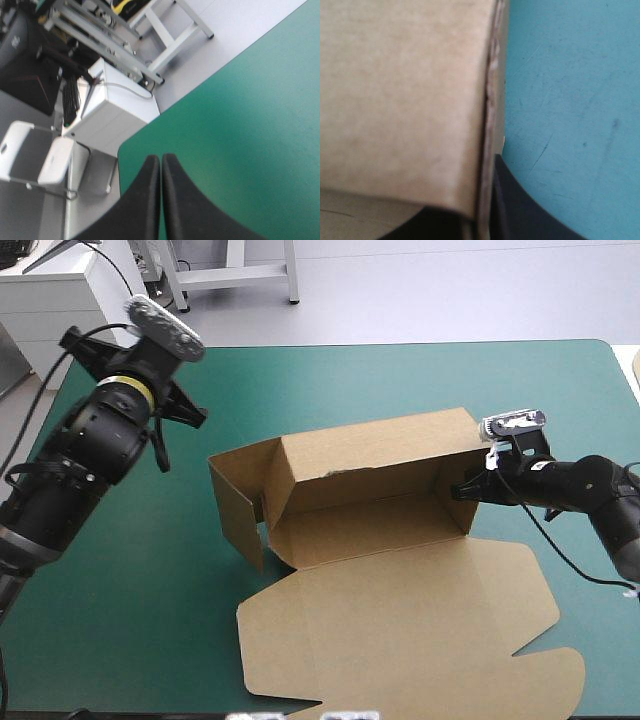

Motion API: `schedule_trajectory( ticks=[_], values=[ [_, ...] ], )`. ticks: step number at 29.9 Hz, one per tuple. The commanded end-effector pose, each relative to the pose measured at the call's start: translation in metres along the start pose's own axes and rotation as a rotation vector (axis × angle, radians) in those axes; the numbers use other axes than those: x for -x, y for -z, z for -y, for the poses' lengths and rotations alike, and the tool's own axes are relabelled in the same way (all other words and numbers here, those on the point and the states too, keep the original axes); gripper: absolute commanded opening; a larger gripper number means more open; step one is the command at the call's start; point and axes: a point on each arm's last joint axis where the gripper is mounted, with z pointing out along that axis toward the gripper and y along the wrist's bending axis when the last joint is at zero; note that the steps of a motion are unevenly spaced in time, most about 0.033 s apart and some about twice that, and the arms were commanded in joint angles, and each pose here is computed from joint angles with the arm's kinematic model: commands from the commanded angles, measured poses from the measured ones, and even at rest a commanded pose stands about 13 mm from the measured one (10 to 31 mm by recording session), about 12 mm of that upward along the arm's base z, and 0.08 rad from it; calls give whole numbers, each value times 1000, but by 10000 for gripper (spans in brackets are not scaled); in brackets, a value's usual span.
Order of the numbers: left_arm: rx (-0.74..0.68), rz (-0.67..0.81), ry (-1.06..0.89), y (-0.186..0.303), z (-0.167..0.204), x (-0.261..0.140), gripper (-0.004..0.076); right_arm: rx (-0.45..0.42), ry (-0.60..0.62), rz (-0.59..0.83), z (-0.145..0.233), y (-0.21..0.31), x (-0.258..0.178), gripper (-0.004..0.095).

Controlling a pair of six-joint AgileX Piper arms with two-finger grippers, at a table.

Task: Fold the box

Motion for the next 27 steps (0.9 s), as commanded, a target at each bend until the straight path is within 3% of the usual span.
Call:
schedule_trajectory(
  ticks=[1,5,9,13,19,27],
  values=[
    [50,20,136,8,-34,-10,-8,6,-33,11,-21,16,7,3],
    [46,-60,197,-2,-53,-29,-8,-21,-2,-77,-34,15,12,3],
    [-9,-85,257,-6,-60,-40,-8,-103,62,-73,-41,17,31,3],
    [-30,-103,284,-8,-64,-46,-8,-121,64,-104,-40,10,55,2],
    [-48,-106,299,-8,-62,-46,-8,-122,87,-269,-31,-31,78,2],
    [-49,-108,299,-8,-62,-46,-8,-158,111,-237,-18,-83,116,6]
  ],
)
